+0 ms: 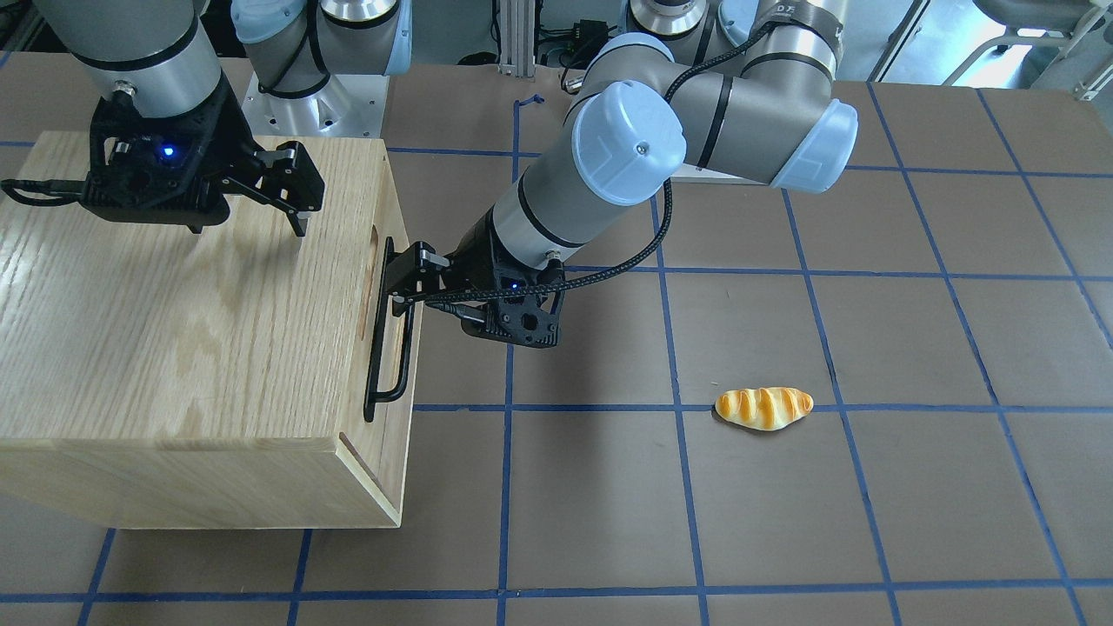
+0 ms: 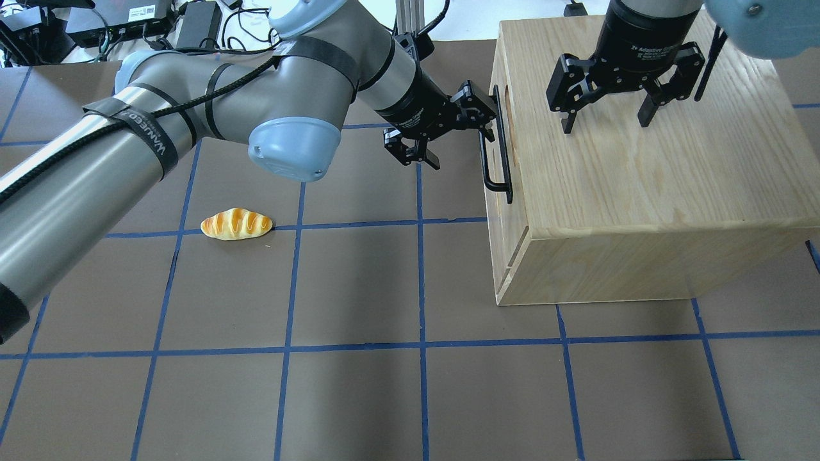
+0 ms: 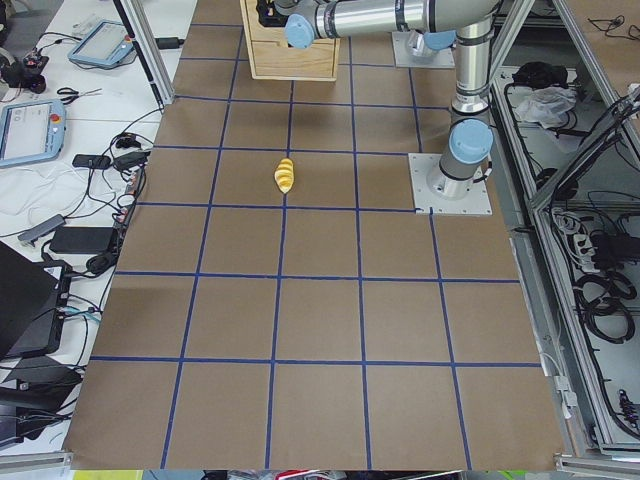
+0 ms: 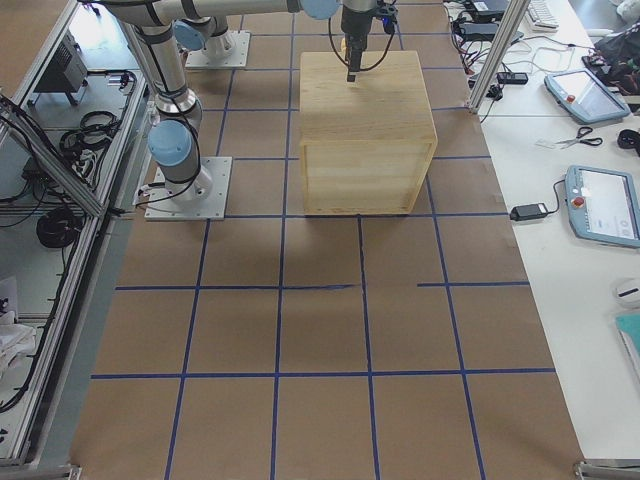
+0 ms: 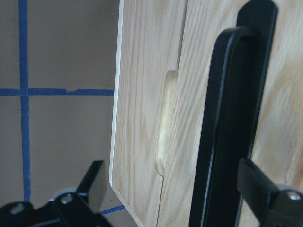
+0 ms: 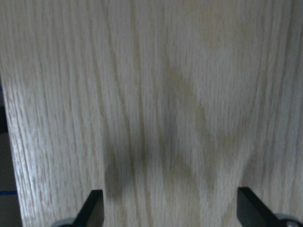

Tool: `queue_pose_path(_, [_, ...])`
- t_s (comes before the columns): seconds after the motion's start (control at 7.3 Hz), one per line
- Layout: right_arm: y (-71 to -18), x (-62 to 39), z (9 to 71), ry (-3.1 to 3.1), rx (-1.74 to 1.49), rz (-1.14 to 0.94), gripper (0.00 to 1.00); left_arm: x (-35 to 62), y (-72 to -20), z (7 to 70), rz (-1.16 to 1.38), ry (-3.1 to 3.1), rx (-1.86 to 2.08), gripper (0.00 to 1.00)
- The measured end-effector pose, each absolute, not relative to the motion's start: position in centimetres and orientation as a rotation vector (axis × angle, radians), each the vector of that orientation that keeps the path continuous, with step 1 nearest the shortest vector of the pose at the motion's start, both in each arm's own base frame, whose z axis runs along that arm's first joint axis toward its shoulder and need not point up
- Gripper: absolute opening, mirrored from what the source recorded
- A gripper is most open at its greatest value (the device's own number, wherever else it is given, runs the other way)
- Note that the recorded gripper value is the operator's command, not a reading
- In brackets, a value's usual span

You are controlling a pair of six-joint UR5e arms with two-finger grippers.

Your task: Open upper drawer

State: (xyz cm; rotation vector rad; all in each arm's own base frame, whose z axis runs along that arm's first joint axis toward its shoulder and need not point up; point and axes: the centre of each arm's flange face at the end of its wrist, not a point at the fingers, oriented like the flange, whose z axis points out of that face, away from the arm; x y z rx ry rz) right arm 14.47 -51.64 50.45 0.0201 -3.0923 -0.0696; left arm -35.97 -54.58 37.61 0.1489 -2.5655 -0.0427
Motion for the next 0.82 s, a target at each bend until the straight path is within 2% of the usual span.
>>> queue_pose_path(0.82, [-51.7,14.4,50.5,-3.092,0.020,-0.068,1.00,-36.9,-54.7,36.2,-0.044,-2.576,0.121,1.00])
